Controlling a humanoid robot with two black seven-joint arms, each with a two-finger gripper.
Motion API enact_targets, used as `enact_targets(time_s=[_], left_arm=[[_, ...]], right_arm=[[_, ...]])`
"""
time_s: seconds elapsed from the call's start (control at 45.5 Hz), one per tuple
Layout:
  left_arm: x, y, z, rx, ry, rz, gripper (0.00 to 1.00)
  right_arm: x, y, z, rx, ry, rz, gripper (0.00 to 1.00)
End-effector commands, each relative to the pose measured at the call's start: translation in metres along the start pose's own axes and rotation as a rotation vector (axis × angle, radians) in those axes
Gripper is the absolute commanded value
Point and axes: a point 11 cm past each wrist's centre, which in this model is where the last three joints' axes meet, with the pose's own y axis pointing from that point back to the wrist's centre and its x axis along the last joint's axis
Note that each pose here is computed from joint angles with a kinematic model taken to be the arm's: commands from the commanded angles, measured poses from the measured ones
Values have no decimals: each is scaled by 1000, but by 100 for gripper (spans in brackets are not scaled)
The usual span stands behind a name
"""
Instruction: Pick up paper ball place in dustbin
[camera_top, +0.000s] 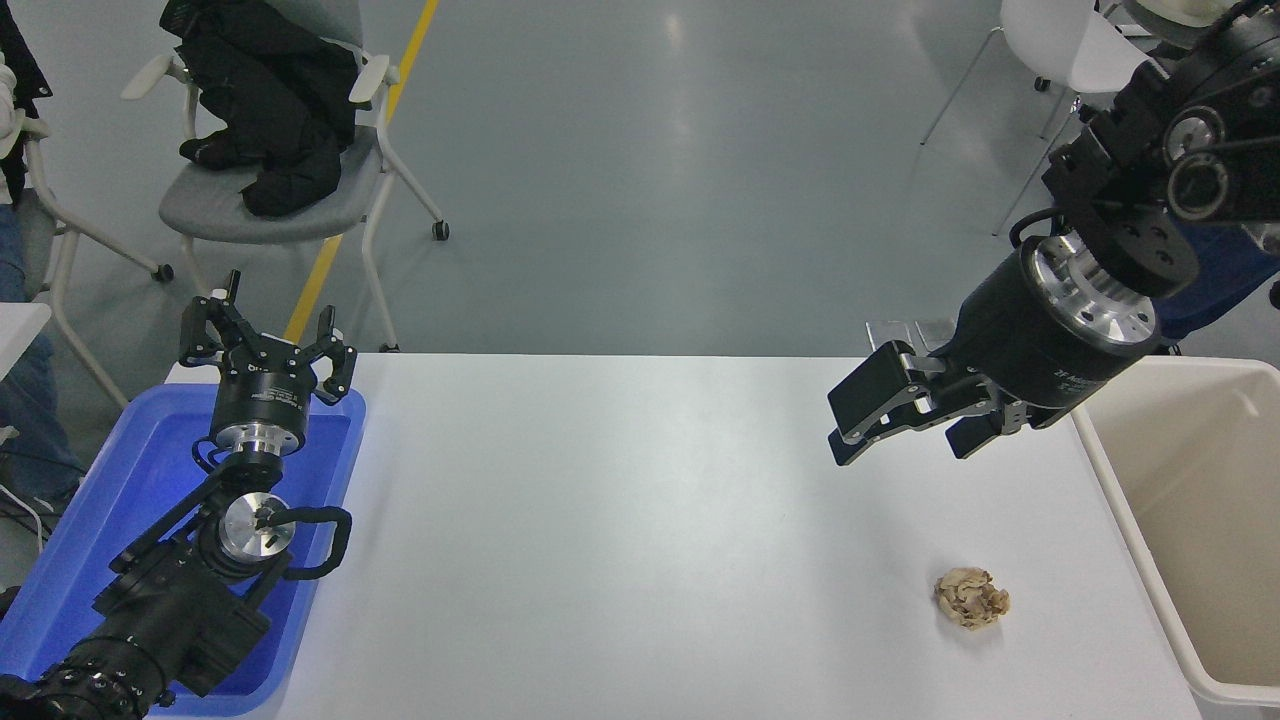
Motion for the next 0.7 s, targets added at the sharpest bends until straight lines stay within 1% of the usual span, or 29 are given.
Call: enact_targets(time_s=[0.0,0.198,0.374,0.527,0.681], left_arm=[[0,0,0,0,0,0,99],[0,0,1,-1,-1,0,99],[0,0,1,-1,-1,0,99],[0,0,1,-1,-1,0,99],[0,0,1,-1,-1,0,99]], right_arm=[[1,0,0,-6,-3,4,100],[1,-2,1,-11,3,6,100],[5,-10,8,-34,20,45,100],[6,-27,25,-60,20,63,100],[0,-53,45,-83,34,46,100]])
